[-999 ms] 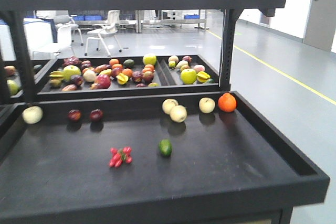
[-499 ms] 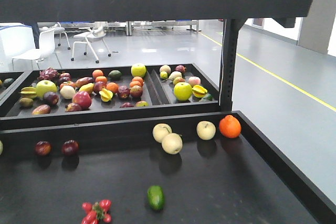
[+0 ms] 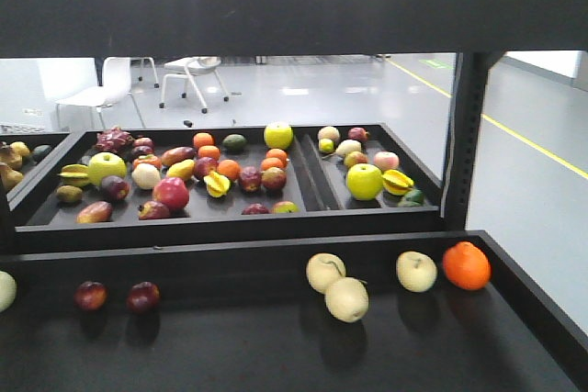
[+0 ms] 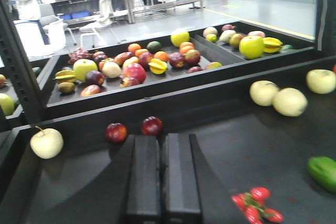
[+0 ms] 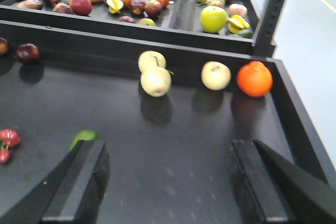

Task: Pick snacks and fruit into basket
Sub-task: 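Drive up to the lower fruit tray and stop in front of it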

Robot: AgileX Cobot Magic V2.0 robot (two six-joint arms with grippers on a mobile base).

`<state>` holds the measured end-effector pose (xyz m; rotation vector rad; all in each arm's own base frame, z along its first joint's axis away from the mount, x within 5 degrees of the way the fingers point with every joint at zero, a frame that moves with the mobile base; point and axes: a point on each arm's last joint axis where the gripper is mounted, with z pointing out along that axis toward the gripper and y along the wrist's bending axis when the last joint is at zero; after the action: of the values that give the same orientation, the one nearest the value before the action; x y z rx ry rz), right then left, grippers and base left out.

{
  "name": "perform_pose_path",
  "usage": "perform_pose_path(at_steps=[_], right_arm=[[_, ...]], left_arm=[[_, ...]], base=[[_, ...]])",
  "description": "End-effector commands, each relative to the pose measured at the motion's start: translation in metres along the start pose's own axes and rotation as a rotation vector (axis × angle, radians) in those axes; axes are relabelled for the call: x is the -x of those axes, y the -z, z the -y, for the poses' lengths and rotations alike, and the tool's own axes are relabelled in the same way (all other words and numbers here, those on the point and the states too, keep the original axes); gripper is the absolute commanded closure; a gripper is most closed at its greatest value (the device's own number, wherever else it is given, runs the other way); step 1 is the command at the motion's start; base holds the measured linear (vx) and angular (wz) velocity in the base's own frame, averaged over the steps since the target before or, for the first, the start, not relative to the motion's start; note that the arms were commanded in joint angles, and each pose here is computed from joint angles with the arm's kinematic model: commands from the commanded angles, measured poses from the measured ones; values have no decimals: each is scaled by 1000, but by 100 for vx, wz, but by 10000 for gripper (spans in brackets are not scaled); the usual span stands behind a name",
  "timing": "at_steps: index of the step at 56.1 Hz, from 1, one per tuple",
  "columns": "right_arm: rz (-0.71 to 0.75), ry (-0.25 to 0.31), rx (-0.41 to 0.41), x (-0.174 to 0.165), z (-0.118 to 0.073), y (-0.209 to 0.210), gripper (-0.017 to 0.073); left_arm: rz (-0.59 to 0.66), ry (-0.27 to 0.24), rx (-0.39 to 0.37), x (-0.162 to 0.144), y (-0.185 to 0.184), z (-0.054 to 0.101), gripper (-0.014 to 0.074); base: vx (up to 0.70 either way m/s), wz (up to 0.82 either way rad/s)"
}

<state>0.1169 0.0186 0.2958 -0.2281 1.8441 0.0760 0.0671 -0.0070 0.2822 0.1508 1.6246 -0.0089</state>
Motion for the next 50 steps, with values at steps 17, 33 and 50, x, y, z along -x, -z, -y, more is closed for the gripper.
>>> perform_pose_path(at_steps=[17,33,50], right_arm=[[102,8,-35,16,4,3,27],[102,8,-35,16,4,3,27],[102,8,-35,16,4,3,27]], left_arm=[[95,10,16,16,1,-2,513],[95,10,16,16,1,-2,513],[95,10,16,16,1,-2,513]], base=[[18,14],[9,7],[5,4]])
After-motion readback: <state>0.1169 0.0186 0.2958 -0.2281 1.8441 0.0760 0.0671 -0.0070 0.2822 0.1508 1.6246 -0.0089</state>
